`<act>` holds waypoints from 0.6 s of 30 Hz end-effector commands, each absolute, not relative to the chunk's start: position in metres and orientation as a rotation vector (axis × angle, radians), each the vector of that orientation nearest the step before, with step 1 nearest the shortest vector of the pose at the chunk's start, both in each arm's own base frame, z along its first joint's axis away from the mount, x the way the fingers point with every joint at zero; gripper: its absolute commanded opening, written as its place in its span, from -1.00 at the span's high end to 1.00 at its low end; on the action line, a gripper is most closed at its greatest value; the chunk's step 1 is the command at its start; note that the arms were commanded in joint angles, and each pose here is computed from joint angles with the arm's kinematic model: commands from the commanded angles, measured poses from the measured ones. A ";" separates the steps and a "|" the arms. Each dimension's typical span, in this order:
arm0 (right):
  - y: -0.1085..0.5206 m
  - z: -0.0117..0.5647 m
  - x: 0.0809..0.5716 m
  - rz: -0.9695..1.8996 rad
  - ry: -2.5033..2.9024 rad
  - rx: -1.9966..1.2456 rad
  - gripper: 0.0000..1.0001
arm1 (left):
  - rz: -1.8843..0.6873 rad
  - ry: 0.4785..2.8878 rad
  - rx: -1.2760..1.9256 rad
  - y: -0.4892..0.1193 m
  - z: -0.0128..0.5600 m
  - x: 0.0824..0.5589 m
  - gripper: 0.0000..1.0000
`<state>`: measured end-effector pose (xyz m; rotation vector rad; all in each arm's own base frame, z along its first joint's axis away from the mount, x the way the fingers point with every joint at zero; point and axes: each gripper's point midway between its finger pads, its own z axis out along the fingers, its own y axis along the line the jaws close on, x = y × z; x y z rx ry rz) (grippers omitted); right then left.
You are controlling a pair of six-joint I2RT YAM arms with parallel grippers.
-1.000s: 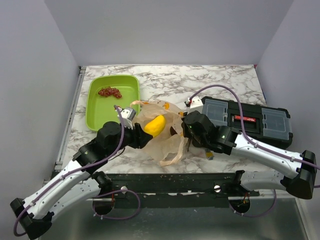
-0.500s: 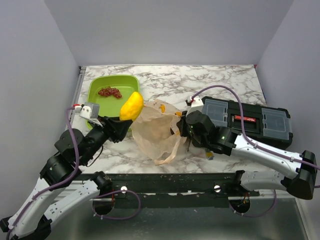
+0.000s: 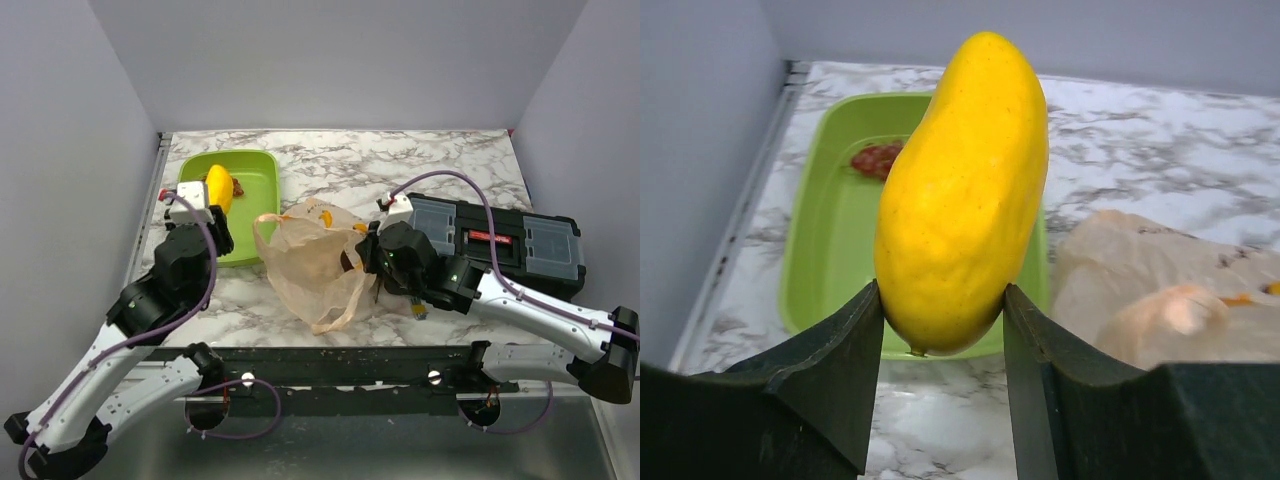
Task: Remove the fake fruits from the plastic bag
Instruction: Place the fake fruit in the bin.
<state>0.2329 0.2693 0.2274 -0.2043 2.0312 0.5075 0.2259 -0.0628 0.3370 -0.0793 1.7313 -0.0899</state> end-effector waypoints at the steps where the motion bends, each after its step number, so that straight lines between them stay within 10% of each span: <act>1: 0.263 0.231 0.233 0.503 2.027 -0.177 0.99 | 0.209 1.762 -0.198 -0.028 0.315 0.253 1.00; 18: 0.249 0.249 0.227 0.524 2.008 -0.130 0.99 | -0.531 2.268 -0.559 -0.068 0.171 0.368 1.00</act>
